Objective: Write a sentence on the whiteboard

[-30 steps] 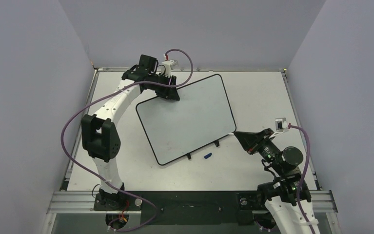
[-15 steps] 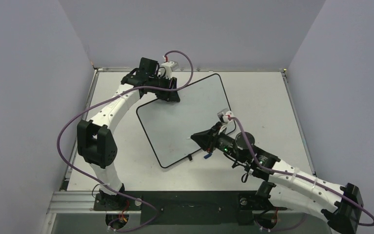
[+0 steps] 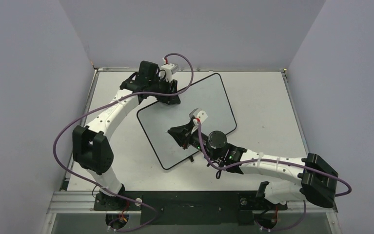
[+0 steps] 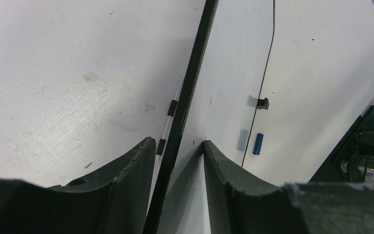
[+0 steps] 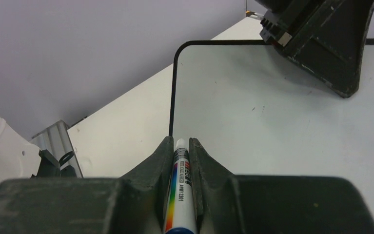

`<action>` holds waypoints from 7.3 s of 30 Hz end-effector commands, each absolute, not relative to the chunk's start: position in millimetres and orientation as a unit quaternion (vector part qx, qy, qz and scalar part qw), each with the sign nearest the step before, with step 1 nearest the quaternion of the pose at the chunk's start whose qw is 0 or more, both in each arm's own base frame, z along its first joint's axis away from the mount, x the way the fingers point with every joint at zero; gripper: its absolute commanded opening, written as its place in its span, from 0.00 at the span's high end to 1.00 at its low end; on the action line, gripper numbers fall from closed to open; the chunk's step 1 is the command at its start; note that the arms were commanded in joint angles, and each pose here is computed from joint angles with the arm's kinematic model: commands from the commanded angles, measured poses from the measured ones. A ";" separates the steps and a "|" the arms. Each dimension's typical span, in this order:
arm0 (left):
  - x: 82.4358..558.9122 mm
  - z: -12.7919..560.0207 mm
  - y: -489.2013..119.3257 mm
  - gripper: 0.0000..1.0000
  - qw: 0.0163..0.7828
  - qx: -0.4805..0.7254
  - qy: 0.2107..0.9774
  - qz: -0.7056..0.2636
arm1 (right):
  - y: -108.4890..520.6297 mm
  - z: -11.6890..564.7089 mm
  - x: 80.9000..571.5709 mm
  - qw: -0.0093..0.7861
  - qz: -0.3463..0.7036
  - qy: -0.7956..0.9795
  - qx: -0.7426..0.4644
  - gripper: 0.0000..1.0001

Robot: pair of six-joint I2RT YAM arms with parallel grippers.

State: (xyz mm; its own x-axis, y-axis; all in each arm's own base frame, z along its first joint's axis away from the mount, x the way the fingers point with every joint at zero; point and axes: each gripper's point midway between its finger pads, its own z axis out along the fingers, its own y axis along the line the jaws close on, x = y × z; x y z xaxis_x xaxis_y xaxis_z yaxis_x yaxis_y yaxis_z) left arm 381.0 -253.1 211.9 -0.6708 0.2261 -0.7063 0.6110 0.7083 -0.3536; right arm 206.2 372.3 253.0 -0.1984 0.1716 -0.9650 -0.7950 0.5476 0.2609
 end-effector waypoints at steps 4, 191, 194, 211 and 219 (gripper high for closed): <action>375.4 262.3 -266.4 1.00 0.402 0.294 0.803 -0.327 | 387.6 327.4 215.0 0.671 0.433 0.559 -0.225 1.00; 368.8 291.9 -232.3 1.00 0.515 0.168 0.794 -0.276 | 432.7 223.8 242.5 0.677 0.266 0.656 -0.200 1.00; 369.3 290.2 -232.4 1.00 0.515 0.168 0.794 -0.276 | 438.1 223.5 234.2 0.674 0.275 0.654 -0.208 1.00; 370.3 289.5 -232.1 1.00 0.515 0.165 0.795 -0.274 | 452.7 228.0 214.0 0.665 0.300 0.646 -0.225 1.00; 370.7 289.2 -231.6 1.00 0.515 0.165 0.796 -0.272 | 451.2 219.2 214.7 0.660 0.291 0.653 -0.229 1.00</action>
State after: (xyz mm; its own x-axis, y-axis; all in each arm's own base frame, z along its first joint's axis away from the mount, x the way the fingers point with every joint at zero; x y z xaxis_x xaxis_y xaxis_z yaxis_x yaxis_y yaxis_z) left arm 356.6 -234.7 239.8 -0.5586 0.0523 -0.8278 0.5378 0.7827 -0.3134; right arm 217.3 451.2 228.2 -0.0041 0.1123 -0.9937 -0.6817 0.7267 0.0849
